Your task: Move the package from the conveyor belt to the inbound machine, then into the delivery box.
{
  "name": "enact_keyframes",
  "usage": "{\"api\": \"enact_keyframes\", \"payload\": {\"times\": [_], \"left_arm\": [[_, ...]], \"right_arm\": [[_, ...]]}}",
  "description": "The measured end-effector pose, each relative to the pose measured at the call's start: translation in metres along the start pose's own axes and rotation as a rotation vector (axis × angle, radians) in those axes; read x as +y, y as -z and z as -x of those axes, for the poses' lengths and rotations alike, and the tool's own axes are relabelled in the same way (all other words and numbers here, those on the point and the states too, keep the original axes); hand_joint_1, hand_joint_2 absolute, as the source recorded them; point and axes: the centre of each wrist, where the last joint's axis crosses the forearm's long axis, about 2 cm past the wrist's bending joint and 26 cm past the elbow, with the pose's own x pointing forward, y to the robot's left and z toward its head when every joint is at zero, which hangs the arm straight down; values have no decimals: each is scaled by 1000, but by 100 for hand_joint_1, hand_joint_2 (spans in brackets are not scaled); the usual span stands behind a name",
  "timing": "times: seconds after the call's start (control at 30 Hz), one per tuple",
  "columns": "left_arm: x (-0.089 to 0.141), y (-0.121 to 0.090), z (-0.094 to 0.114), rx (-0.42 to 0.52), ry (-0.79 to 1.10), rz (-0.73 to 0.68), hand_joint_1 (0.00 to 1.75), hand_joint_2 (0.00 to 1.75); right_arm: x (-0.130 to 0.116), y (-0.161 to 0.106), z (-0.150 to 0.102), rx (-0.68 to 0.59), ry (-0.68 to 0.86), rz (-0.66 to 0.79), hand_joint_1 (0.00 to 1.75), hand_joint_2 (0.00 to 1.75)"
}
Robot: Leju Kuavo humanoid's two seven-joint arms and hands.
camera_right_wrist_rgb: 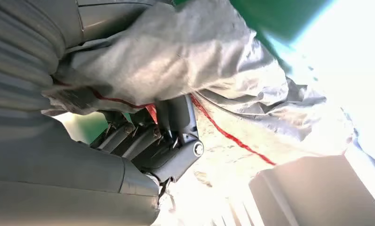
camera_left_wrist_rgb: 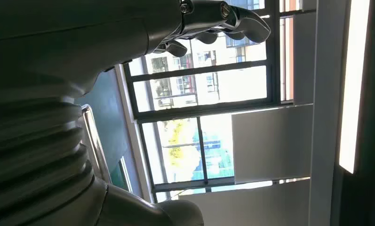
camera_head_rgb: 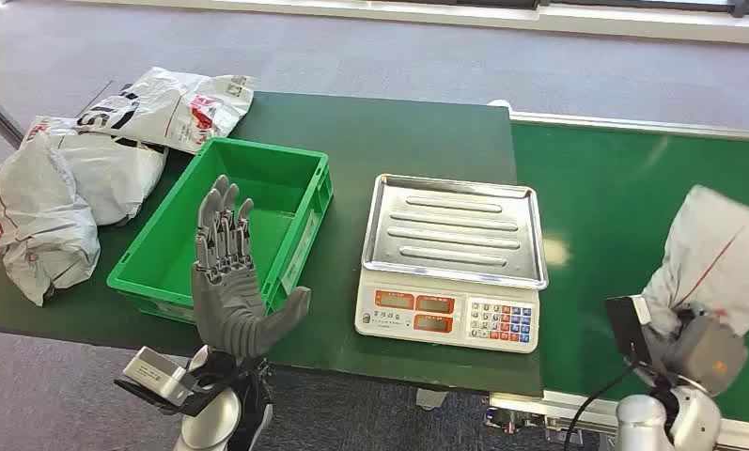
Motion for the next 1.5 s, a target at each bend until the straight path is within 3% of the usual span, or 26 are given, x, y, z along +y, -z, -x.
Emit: {"api": "enact_keyframes", "payload": {"times": [0.1, 0.27, 0.7, 0.93, 1.1, 1.17, 1.2, 1.3, 1.37, 1.5], "left_arm": [[0, -1, 1, 4, -1, 1, 0, 175], [-1, -2, 2, 11, -3, 3, 0, 175], [-1, -3, 4, 20, -8, 8, 0, 175], [-2, -4, 7, 25, -16, 11, 0, 175], [-3, -3, 8, 24, -24, 10, 0, 175], [-5, 0, 8, 17, -42, 14, 0, 175], [-7, 3, 8, 8, -59, 23, 0, 175], [-16, 12, 7, -18, -100, 56, 0, 175], [-19, 13, 6, -22, -106, 58, 0, 175], [-22, 13, 5, -24, -108, 48, 0, 175]], "right_arm": [[-20, 12, 1, -47, -23, 130, 175, 175], [-54, 22, -1, 71, -73, 292, 175, 175], [-90, 28, -6, 90, -116, 448, 175, 175], [-107, 50, -36, 40, -121, 497, 175, 175], [-90, 61, -74, -34, -50, 433, 175, 175], [-61, 65, -105, -65, 17, 298, 175, 175], [-34, 65, -137, -111, 88, 184, 175, 175], [27, 32, -239, -299, 275, -125, 175, 175], [40, 10, -271, -366, 338, -222, 175, 175], [53, -19, -301, -476, 380, -352, 175, 175]]}}
